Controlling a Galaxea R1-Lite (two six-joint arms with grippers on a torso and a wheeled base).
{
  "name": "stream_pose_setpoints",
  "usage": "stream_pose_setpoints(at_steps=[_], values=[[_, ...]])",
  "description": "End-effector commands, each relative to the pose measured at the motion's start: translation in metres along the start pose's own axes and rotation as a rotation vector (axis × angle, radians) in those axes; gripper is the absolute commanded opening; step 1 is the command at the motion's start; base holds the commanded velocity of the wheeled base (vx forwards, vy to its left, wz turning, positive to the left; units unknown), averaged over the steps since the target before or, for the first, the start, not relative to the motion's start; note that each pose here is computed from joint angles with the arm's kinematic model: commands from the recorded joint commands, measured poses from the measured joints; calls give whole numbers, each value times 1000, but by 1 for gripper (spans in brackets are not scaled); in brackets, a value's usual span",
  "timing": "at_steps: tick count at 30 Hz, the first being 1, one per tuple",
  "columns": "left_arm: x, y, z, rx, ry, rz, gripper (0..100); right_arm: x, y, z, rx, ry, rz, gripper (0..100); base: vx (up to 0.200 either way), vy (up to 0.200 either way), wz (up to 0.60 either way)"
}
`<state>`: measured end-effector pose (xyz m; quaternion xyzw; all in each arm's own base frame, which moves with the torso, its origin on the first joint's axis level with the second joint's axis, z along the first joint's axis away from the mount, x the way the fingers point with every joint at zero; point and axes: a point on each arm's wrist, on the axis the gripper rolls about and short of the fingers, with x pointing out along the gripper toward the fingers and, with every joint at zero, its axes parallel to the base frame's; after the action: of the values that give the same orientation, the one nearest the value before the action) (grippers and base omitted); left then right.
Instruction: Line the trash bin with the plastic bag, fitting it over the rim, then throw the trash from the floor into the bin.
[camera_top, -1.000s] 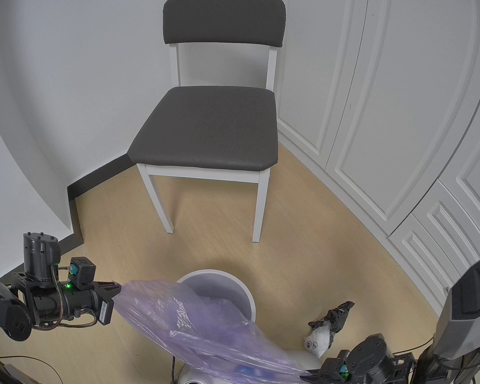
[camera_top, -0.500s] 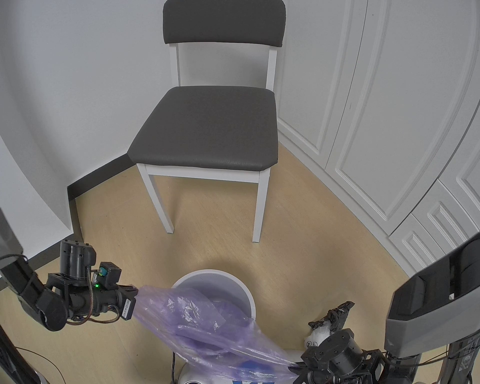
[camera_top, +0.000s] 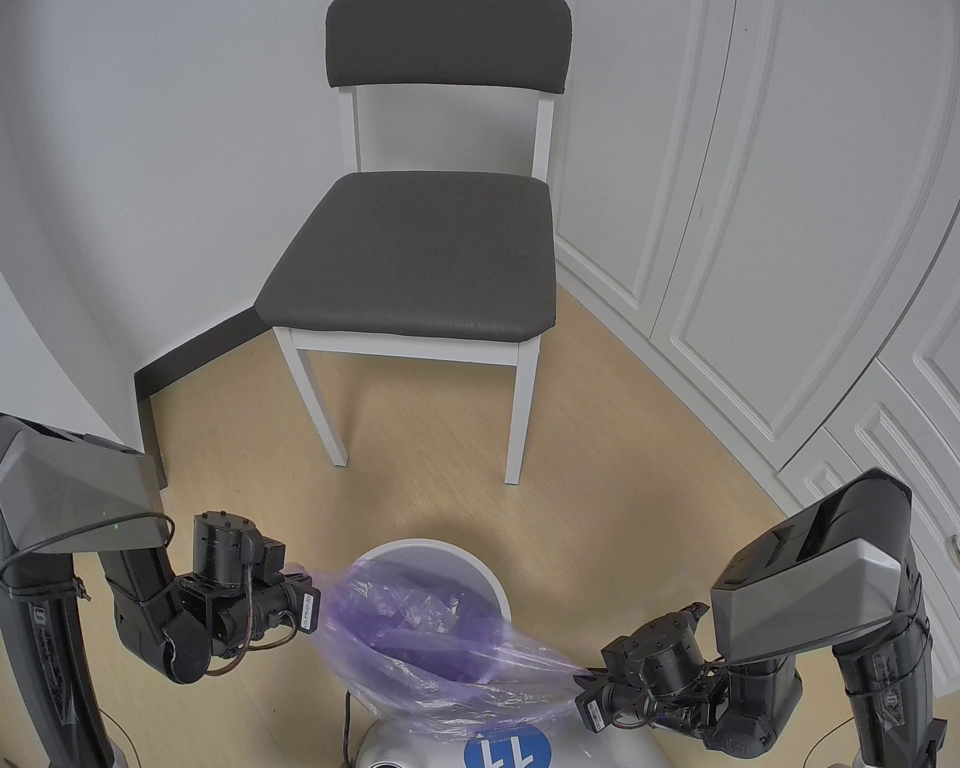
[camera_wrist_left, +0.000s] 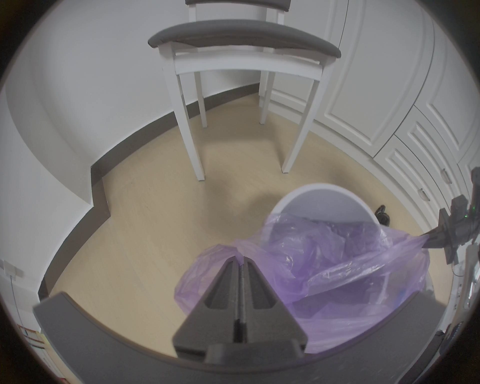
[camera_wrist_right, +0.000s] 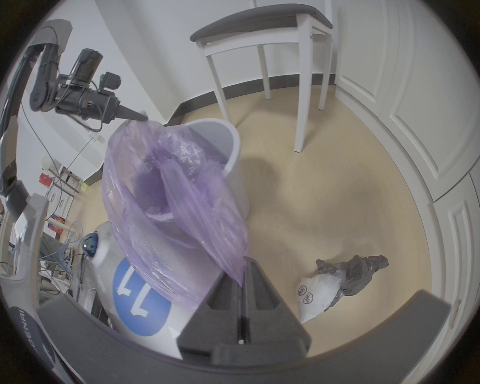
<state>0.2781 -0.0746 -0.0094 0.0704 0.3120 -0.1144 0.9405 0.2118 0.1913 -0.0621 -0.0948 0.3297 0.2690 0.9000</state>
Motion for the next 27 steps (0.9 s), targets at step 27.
stream_pose_setpoints(at_steps=[27], values=[[-101, 45, 8, 254, 70, -57, 0, -103, 45, -27, -338, 88, 218, 0, 0, 0, 0]])
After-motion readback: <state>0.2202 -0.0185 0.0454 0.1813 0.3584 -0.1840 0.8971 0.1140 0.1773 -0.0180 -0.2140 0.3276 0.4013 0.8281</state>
